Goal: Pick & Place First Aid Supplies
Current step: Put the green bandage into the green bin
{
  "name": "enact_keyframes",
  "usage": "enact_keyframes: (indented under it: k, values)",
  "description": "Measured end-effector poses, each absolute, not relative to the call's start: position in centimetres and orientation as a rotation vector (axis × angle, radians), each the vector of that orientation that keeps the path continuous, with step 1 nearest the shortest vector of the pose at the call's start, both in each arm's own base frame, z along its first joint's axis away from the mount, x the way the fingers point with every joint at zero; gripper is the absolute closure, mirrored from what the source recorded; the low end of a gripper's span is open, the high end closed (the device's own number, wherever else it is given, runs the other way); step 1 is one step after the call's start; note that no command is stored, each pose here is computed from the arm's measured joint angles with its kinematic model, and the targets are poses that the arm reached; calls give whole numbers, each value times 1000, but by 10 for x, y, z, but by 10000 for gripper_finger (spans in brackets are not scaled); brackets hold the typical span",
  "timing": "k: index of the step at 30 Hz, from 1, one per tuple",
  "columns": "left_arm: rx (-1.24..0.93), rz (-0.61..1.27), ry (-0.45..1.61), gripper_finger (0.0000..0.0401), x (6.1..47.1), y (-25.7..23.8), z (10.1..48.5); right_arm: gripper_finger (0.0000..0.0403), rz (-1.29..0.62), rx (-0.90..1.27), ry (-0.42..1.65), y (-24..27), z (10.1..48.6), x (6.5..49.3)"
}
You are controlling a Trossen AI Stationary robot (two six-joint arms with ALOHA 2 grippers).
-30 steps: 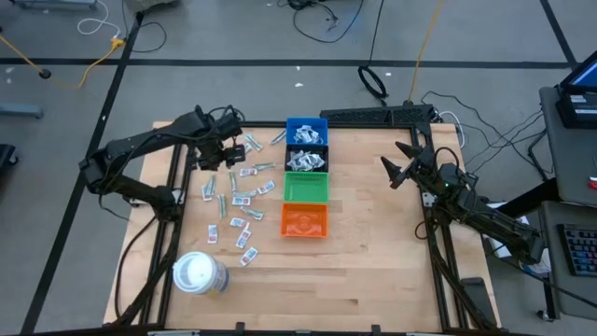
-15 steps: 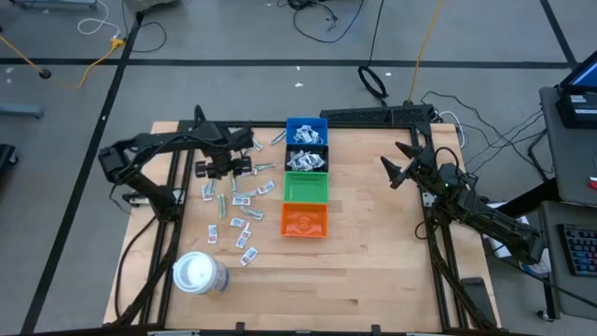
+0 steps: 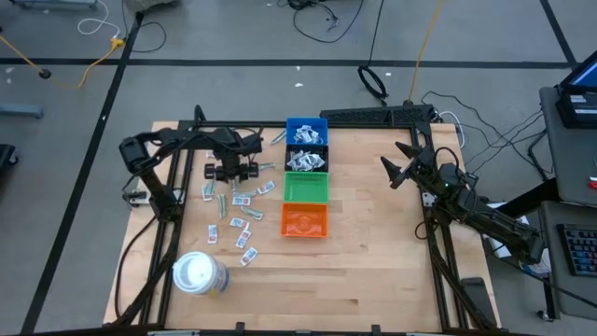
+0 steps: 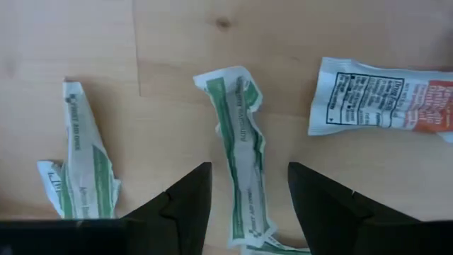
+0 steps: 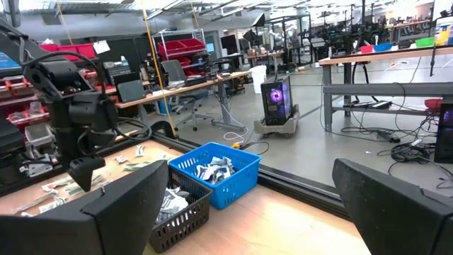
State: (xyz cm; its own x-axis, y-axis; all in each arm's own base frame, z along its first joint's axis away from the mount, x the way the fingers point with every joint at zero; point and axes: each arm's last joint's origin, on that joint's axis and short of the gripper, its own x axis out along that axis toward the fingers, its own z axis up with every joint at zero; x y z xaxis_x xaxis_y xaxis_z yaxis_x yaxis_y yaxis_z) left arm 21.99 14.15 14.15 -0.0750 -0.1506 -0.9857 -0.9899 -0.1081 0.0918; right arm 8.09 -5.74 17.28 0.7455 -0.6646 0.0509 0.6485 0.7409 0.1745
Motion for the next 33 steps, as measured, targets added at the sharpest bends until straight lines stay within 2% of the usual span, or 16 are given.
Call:
enact_keyframes:
  k: [7,17,27,33]
  values:
    - [-1356,1250,1334,252,222,140,141,9,-722,150,-112,-57,173,81]
    - [-1285,1143,1388,391,224,136,142,9,-722,150,-112,-57,173,81]
    - [-1154,971,1381,396,220,134,162,9,-722,150,-112,-57,173,81]
    - [-875,736,1495,397,221,136,180,9,-722,150,-112,-57,173,81]
